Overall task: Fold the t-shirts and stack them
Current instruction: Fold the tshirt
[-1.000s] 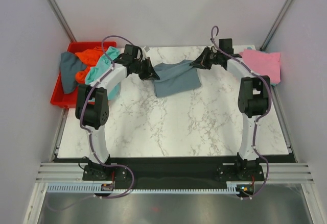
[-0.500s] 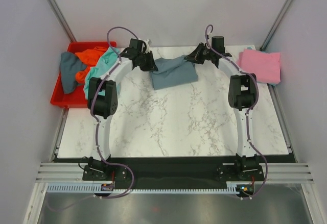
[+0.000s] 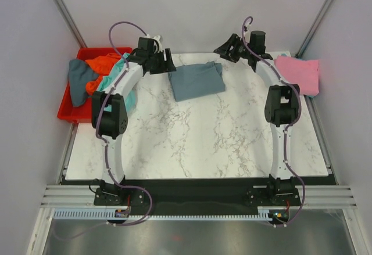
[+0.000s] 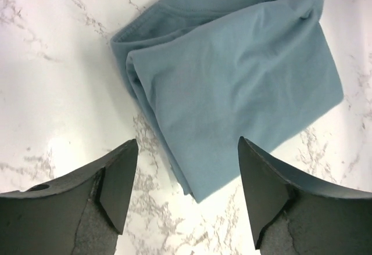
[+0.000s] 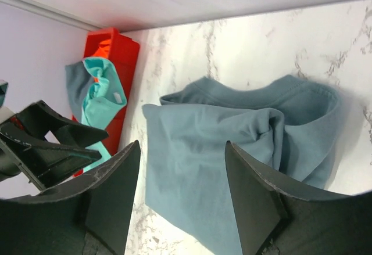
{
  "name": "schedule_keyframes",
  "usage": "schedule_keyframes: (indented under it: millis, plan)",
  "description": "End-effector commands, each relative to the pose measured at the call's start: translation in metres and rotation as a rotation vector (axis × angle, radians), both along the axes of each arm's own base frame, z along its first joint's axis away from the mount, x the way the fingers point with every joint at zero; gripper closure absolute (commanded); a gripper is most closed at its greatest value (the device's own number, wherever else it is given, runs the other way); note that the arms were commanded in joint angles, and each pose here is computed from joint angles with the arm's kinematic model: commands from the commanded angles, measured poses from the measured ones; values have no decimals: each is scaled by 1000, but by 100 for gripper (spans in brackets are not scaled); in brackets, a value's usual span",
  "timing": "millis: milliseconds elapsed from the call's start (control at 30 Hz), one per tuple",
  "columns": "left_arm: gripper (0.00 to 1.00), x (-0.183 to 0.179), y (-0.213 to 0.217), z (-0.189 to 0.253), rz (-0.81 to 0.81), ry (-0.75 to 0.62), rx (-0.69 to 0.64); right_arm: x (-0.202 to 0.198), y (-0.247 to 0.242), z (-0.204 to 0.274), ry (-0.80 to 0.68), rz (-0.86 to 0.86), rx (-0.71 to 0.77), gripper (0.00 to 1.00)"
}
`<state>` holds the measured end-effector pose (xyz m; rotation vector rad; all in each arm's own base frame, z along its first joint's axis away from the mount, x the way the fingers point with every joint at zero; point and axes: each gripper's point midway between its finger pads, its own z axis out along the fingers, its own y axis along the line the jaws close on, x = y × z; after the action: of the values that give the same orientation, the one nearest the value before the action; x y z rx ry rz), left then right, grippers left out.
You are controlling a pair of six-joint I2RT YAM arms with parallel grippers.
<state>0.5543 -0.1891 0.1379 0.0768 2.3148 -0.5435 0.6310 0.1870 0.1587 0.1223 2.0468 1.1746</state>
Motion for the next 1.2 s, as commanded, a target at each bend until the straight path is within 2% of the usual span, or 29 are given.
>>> schedule_keyframes:
  millis: [0, 167, 267, 467, 633, 733, 833, 900, 933, 967, 1067, 1167]
  plan:
    - [22, -24, -1, 23, -26, 3, -47, -16, 1, 61, -110, 31, 17, 32]
    - [21, -57, -10, -21, -42, 175, -113, -37, 11, 23, 23, 66, 51, 32]
    - [19, -65, -13, -36, -49, 229, -138, -46, 18, -3, 90, 86, 65, 32]
    - [17, -50, -11, -48, -32, 225, -157, -49, 28, -38, 148, 111, 61, 33]
    - [17, -41, -8, -55, -36, 214, -136, -44, 17, -42, 139, 101, 40, 32]
    - [18, -36, -3, -46, -36, 188, -127, -39, -8, -45, 131, 68, -12, 29]
    - [22, -28, -1, -16, -79, 94, -89, -39, -38, -55, 160, 38, -35, 28]
    - [25, -23, -9, 20, -134, 19, -117, -43, -43, -64, 190, 35, -34, 28]
    - [26, -18, -12, 37, -154, -30, -120, -39, -69, -67, 200, -4, -23, 28]
    - [27, -20, -17, 46, -189, -49, -134, -39, -74, -70, 211, -9, -16, 28]
    - [28, -16, -26, 59, -258, -90, -143, -42, -81, -79, 232, -2, 7, 27]
    - [29, -11, -32, 46, -296, -87, -139, -45, -78, -92, 257, 23, 33, 27]
